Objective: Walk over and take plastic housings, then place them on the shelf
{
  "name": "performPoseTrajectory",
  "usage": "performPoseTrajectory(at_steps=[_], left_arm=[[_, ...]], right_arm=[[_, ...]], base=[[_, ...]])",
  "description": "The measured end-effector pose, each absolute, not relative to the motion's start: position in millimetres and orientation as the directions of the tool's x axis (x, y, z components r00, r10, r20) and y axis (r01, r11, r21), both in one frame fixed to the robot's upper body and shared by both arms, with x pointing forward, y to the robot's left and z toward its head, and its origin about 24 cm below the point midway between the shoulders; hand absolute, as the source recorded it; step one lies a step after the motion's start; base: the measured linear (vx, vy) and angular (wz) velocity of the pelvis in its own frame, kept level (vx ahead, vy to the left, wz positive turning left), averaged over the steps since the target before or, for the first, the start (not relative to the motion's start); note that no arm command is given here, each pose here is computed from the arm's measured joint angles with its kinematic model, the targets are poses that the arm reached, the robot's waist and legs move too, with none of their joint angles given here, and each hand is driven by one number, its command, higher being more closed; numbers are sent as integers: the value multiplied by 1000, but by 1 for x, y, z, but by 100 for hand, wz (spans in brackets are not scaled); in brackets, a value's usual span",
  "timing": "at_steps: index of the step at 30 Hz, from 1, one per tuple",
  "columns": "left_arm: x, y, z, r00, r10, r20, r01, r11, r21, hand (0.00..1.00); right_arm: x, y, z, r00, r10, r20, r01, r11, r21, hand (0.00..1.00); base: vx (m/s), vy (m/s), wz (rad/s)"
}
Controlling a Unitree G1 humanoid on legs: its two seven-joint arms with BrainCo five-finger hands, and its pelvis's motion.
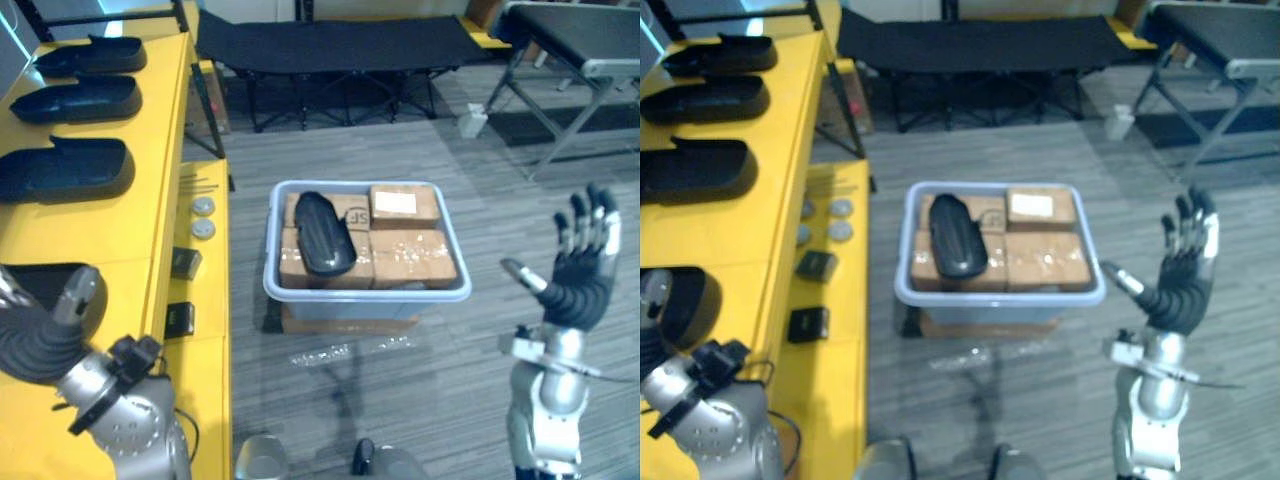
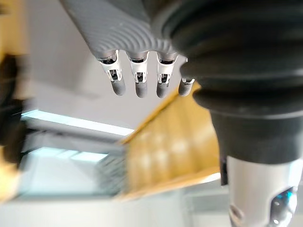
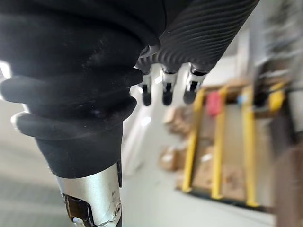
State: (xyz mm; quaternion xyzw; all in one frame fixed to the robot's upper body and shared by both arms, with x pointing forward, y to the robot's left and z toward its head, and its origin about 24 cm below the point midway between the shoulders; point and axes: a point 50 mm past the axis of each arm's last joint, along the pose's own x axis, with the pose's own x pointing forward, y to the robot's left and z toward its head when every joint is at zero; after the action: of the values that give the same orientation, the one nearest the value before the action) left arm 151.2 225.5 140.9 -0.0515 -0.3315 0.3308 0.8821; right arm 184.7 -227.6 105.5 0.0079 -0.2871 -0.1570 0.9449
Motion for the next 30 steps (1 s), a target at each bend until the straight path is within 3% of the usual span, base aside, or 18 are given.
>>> performPoseTrajectory(at_steps=[1,4,8,13,20,30], left_arm=[[155,219,133,637,566,523,-507,819,-269,0],[165,204,117,749,457,481,-442,884,-152,0],[174,195,106,829,377,412,-367,924,-106,0],[190,180,63,962,243,126,-230,967,-110,0],[193,164,44,997,83,-1,-83,994,-64,0],[194,162,33,998,53,-45,-55,997,-49,0]], right_arm=[[178,-227,97,801,-316,508,297,947,121,0],[170,-223,87,825,-329,459,291,944,155,0],[169,-217,79,835,-341,431,253,935,250,0],[178,-197,61,903,-254,346,168,951,260,0],[187,-186,36,966,-188,176,138,955,264,0],[182,-184,12,991,-120,67,95,951,293,0]], base=[[-33,-29,-37],[-17,17,-22],[-8,42,-15],[-27,54,1],[-7,12,0],[-22,16,4]])
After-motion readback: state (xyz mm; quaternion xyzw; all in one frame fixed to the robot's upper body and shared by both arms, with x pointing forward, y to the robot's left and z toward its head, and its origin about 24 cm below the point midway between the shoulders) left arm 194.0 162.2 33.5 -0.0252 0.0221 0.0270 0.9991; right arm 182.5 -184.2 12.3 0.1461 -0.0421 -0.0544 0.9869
